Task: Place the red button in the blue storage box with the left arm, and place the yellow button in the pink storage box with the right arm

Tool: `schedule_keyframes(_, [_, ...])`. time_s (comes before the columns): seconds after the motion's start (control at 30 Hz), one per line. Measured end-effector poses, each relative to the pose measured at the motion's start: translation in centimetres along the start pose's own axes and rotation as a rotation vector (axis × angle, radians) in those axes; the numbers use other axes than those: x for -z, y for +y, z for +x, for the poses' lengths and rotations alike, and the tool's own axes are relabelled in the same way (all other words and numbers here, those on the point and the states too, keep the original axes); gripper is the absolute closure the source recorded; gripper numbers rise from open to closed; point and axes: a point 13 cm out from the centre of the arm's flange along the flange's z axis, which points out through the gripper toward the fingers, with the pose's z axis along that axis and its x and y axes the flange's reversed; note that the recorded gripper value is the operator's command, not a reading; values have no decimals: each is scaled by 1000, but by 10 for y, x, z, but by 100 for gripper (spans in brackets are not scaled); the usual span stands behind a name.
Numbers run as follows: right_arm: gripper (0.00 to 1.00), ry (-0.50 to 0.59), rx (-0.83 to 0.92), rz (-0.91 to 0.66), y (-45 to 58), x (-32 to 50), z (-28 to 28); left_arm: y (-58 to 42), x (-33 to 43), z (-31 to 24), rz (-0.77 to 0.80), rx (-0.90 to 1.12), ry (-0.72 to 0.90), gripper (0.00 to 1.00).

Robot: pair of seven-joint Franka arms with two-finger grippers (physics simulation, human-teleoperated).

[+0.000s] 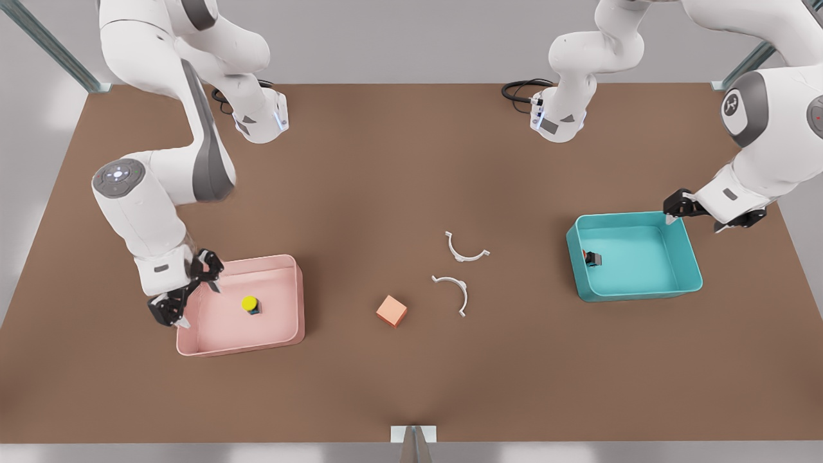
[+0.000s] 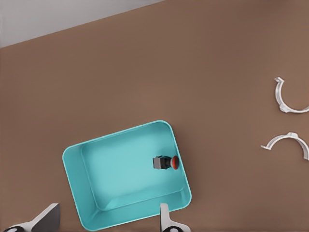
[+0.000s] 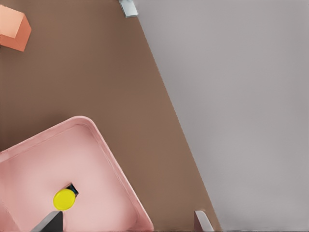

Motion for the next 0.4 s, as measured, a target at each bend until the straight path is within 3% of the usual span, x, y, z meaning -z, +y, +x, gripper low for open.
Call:
schedule_keyframes(0.17, [0, 88, -346, -132, -2, 30, 37, -1, -1, 0, 0, 3, 2, 0])
schedule_keyframes(0.4, [0, 156, -665, -189, 20, 85, 87, -3, -2, -2, -2, 3, 3, 0])
